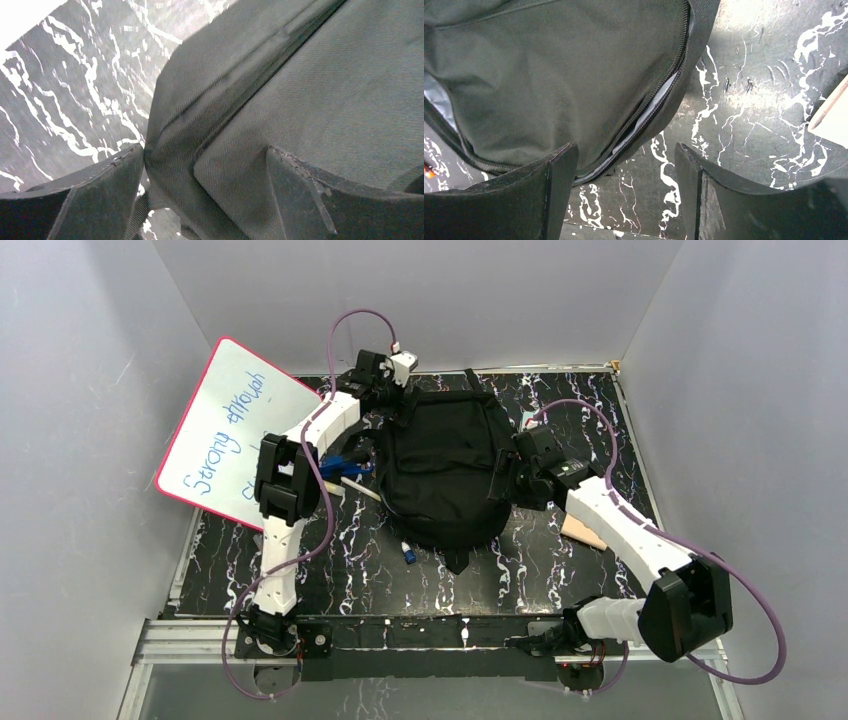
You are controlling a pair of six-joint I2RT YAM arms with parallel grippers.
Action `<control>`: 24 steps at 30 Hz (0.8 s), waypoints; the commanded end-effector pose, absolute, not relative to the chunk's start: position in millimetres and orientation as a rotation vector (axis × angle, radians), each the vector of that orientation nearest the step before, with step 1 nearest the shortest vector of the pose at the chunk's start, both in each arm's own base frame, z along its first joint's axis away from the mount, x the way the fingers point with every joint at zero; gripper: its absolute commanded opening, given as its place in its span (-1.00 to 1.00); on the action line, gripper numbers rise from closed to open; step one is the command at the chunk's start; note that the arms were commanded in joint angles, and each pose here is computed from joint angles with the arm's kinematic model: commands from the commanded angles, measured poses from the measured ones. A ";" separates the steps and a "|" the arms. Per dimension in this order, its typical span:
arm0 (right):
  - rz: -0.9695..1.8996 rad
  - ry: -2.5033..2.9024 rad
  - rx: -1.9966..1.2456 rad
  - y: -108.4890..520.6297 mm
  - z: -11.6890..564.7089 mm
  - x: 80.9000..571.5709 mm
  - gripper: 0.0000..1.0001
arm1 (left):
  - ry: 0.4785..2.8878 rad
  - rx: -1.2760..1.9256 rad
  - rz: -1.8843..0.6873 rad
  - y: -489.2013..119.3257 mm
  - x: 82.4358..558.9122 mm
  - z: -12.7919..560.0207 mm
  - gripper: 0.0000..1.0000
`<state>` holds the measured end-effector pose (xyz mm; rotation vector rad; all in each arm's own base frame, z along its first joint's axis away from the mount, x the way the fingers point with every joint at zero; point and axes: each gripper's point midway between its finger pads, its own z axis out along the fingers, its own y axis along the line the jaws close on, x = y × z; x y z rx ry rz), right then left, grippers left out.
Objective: Pack the student bag
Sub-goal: Adjust the student bag at the center of the board.
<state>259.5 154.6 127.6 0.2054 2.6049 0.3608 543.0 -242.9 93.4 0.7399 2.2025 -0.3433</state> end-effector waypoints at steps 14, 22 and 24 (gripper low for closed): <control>0.408 2.568 0.214 157.2 120.7 257.3 -0.40 | 2.055 0.974 -0.539 -279.1 542.6 97.5 -0.07; 0.260 2.535 0.211 137.7 123.1 270.2 -0.93 | 2.167 0.853 -0.414 -253.8 546.5 93.8 -1.00; 0.215 2.521 0.212 130.6 125.7 276.6 -1.00 | 2.205 0.784 -0.364 -241.4 546.9 100.2 -1.00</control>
